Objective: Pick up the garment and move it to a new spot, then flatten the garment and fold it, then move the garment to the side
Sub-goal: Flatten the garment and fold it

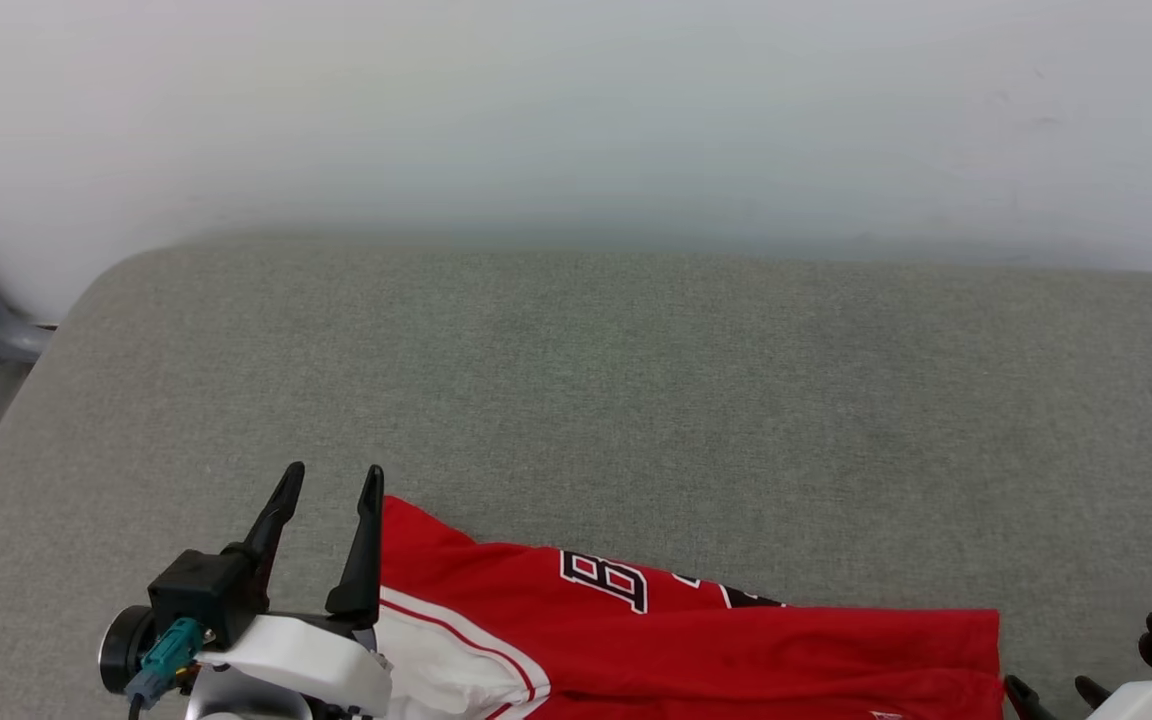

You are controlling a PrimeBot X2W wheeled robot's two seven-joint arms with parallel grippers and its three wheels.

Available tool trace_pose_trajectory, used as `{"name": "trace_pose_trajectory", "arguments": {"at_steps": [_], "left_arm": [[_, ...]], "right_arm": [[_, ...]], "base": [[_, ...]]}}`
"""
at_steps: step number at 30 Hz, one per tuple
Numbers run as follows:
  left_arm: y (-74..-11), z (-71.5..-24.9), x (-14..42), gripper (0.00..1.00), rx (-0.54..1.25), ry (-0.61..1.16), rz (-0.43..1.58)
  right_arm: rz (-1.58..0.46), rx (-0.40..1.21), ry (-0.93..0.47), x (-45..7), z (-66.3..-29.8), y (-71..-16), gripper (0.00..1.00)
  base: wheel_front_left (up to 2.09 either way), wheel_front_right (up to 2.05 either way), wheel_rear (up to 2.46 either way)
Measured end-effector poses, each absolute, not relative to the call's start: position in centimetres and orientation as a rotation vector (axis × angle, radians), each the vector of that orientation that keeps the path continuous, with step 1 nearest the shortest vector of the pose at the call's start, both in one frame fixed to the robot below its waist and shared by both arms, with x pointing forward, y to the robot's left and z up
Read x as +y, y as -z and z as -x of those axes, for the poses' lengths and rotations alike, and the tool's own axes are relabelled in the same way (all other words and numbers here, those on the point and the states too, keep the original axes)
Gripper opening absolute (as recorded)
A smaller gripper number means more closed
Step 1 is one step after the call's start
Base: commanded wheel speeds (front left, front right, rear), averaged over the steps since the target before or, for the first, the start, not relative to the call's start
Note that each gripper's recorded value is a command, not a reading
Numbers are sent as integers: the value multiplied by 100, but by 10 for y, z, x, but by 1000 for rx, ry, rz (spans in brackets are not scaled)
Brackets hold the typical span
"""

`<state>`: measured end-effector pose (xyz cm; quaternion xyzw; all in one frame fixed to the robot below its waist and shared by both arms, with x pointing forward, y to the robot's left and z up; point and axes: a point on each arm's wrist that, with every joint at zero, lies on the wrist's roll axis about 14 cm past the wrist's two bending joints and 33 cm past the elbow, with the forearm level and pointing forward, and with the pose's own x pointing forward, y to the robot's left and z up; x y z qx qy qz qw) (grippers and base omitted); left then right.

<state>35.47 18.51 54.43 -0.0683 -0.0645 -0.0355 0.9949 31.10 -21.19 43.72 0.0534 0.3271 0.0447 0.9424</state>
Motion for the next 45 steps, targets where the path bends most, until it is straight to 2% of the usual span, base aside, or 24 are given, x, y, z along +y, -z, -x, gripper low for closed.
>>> {"name": "trace_pose_trajectory", "arguments": {"at_steps": [13, 20, 21, 22, 23, 31, 36, 45], "left_arm": [[-537, -356, 191, 100, -123, 34, 116], [-531, -363, 190, 100, -114, 34, 120], [-531, -363, 190, 100, -112, 34, 118], [-531, -363, 190, 100, -113, 35, 117], [-531, -362, 189, 100, -113, 39, 117], [-536, -358, 187, 100, -133, 56, 90], [-542, -356, 185, 100, -151, 67, 75], [-547, -353, 175, 100, -165, 90, 82]], "right_arm": [[-131, 866, -164, -184, -322, -382, 100], [-154, 1040, -202, -173, -313, -352, 100], [-158, 1049, -205, -172, -312, -352, 48], [-163, 1050, -209, -171, -312, -352, 11], [-167, 1047, -211, -171, -313, -353, 0], [-174, 956, -230, -166, -321, -377, 0], [-148, 877, -197, -184, -333, -403, 0], [-162, 855, 31, -259, -325, -423, 0]], "base": [[0, 0, 0], [0, 0, 0], [0, 0, 0], [0, 0, 0], [0, 0, 0], [0, 0, 0], [0, 0, 0], [0, 0, 0]]}}
